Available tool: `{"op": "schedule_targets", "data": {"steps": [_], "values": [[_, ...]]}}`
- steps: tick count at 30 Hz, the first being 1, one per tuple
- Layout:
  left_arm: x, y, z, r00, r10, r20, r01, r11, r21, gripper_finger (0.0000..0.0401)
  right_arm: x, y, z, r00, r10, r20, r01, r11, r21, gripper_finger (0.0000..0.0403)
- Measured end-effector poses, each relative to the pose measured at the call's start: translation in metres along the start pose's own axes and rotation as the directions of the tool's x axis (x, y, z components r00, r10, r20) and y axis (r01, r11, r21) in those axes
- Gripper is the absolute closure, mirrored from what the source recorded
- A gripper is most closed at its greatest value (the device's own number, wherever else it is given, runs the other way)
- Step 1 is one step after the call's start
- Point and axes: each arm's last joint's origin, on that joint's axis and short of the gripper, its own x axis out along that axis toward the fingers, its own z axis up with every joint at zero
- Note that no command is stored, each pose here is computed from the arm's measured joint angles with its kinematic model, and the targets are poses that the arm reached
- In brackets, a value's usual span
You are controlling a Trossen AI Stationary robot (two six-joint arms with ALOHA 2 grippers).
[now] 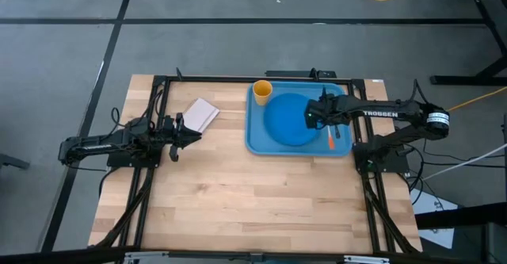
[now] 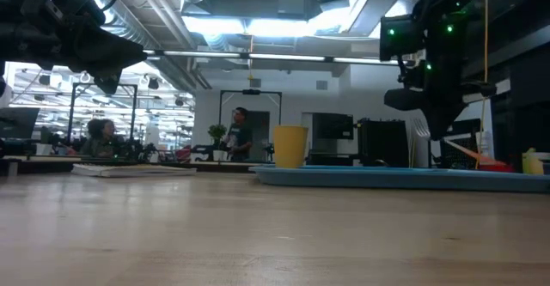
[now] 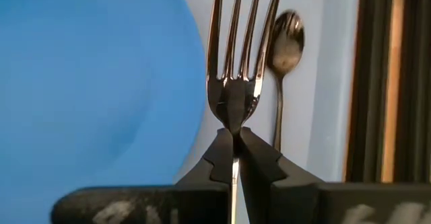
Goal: Pick and place plate/cup/fork/spoon on tray
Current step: Put the orange fork on the tray in between the blue plate and black spoon
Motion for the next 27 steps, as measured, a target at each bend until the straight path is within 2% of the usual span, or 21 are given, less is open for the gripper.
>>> {"op": "schedule_targets", "data": {"steps": [10, 18, 27], "values": [[0.0, 0.0, 0.0, 1.0, 0.0, 0.0, 0.0, 1.0, 0.0, 0.0342, 0.018, -0.004, -0.014, 0.999, 0.001, -0.048, -0.001, 1.0, -0.015, 0.0391], [0.0, 0.0, 0.0, 1.0, 0.0, 0.0, 0.0, 1.0, 0.0, 0.0342, 0.019, -0.004, -0.012, 1.0, -0.007, -0.021, 0.005, 0.994, -0.109, 0.0391], [0.0, 0.0, 0.0, 1.0, 0.0, 0.0, 0.0, 1.0, 0.0, 0.0342, 0.022, -0.008, -0.006, 0.999, -0.031, -0.012, 0.03, 0.996, -0.082, 0.0391]]}}
